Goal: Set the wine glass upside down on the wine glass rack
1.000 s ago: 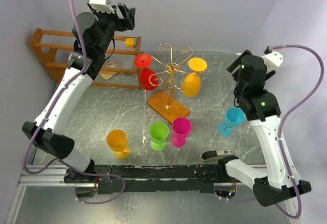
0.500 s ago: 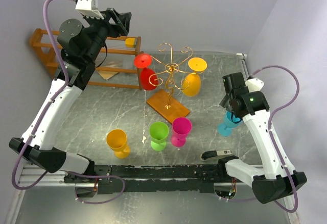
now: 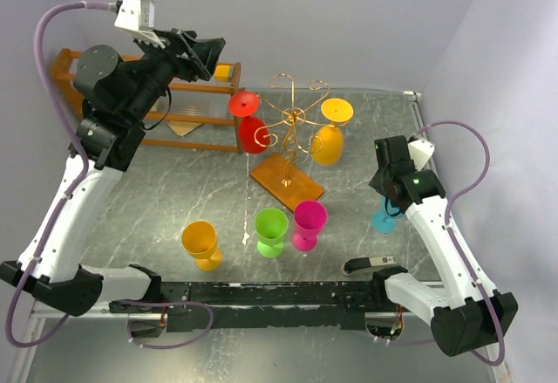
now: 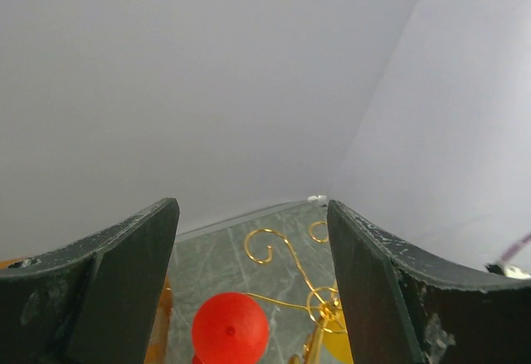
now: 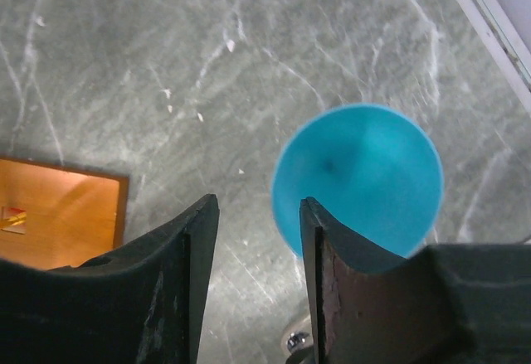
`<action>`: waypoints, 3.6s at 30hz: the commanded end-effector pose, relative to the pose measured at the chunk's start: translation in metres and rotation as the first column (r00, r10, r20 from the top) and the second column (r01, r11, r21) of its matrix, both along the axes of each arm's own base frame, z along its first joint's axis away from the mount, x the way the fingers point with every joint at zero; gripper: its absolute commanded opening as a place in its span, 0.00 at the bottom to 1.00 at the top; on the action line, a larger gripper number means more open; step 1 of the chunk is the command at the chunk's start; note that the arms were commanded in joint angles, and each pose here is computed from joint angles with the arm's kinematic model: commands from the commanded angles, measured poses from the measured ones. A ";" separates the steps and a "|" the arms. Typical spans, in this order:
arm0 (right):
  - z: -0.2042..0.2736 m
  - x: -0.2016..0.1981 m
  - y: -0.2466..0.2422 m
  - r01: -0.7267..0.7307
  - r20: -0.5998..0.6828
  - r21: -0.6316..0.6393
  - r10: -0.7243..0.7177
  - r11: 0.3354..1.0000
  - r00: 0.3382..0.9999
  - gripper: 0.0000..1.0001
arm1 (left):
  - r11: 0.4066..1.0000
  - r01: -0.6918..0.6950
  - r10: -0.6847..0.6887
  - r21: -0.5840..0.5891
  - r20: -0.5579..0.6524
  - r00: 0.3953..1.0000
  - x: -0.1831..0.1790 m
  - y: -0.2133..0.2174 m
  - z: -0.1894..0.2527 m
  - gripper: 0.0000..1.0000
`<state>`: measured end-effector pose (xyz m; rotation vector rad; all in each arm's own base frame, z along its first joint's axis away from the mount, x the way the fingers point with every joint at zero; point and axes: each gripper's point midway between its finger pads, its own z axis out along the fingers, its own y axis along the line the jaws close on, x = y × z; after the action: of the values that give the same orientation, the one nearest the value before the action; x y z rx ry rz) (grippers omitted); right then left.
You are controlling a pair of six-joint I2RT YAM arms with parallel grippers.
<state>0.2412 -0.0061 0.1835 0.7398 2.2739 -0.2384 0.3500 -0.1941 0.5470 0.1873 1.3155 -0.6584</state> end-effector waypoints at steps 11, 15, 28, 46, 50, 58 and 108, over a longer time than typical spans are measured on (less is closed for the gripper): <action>0.001 0.014 -0.015 0.015 0.069 -0.094 -0.008 0.995 0.998 0.34 | 0.982 0.187 -0.185 0.004 -0.144 0.972 -0.046 -0.015 -0.041 0.83; 0.001 0.009 -0.014 -0.006 0.098 -0.077 0.013 0.997 0.995 0.38 | 0.982 0.188 -0.185 0.006 -0.154 0.971 -0.050 -0.013 -0.054 0.83; -0.030 -0.003 -0.012 0.003 0.030 -0.055 -0.001 0.998 1.000 0.20 | 0.965 0.259 -0.261 -0.036 -0.160 0.952 -0.061 -0.022 -0.057 0.83; 0.100 0.020 -0.007 -0.055 0.371 -0.036 0.065 0.998 0.926 0.00 | 0.833 0.545 -0.552 -0.089 -0.190 0.812 -0.113 -0.051 -0.052 0.87; 0.151 0.016 -0.005 -0.063 0.528 0.008 0.049 0.998 0.848 0.00 | 0.787 0.603 -0.617 -0.133 -0.161 0.770 -0.120 -0.059 -0.048 0.88; 0.251 -0.001 0.012 -0.201 0.840 0.072 0.049 0.977 0.540 0.00 | 0.727 0.623 -0.680 -0.288 -0.177 0.711 -0.108 -0.075 -0.046 0.88; 0.319 -0.022 0.113 -0.750 0.999 -0.035 0.002 0.661 -0.045 0.00 | 0.596 0.414 -0.702 -0.688 -0.196 0.684 -0.052 -0.246 -0.035 0.71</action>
<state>0.2319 0.0989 0.4971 0.2299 0.9658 1.0056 0.2978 -0.4467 0.4814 -0.0367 1.5252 -1.7170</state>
